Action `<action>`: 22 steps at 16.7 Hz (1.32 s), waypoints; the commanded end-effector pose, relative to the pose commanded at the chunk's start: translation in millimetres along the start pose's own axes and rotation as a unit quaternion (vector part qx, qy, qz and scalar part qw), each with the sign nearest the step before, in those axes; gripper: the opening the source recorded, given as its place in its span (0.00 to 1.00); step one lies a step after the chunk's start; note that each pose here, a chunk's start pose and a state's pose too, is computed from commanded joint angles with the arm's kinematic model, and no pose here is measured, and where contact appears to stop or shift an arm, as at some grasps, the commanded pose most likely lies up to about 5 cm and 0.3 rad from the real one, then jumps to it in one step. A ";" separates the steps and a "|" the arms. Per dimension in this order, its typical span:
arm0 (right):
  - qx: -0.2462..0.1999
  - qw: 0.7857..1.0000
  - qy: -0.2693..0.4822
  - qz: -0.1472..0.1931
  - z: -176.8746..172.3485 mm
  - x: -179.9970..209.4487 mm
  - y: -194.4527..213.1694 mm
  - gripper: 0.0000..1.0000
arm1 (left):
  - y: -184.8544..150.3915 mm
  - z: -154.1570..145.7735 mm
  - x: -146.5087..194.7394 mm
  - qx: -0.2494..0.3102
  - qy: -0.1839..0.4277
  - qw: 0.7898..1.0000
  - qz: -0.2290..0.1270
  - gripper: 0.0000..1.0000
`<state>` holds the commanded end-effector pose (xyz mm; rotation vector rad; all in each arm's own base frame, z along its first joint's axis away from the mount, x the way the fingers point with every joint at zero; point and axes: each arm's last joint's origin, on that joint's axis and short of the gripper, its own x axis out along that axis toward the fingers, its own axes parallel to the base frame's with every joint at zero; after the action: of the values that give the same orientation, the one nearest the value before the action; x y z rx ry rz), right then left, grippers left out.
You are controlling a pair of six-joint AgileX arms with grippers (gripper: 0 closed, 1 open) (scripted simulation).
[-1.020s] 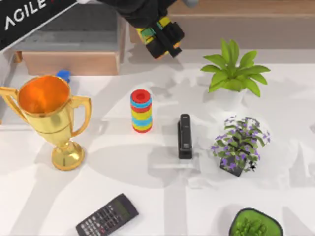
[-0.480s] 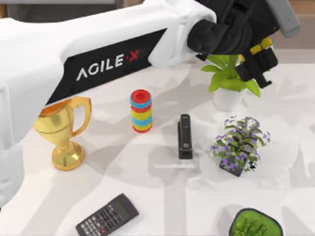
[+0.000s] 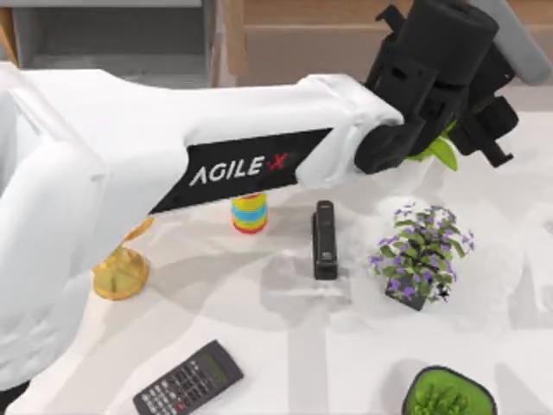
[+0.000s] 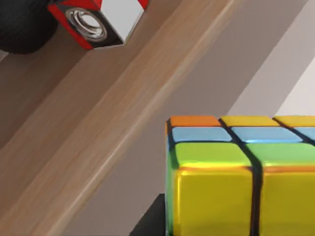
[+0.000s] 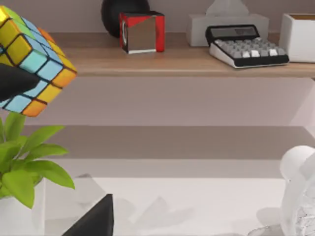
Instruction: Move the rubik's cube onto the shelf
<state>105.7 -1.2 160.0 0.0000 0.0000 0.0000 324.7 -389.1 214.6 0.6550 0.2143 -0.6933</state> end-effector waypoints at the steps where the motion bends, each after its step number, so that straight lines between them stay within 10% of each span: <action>1: 0.000 1.000 0.000 0.000 0.0 0.0 0.0 1.00 | -1.8 -4.2 3.5 -0.009 -0.007 1.000 0.020 0.00; 14: 0.000 1.000 0.000 0.000 0.0 0.0 0.0 1.00 | 5.0 -58.0 25.7 -0.215 -0.160 0.915 0.302 0.00; 22: 0.000 1.000 0.000 0.000 0.0 0.0 0.0 1.00 | 7.3 -82.0 30.0 -0.279 -0.194 0.871 0.356 0.00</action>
<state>105.7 -1.2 160.0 0.0000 0.0000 0.0000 354.5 -349.4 142.4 -0.0011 -0.2010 -0.0166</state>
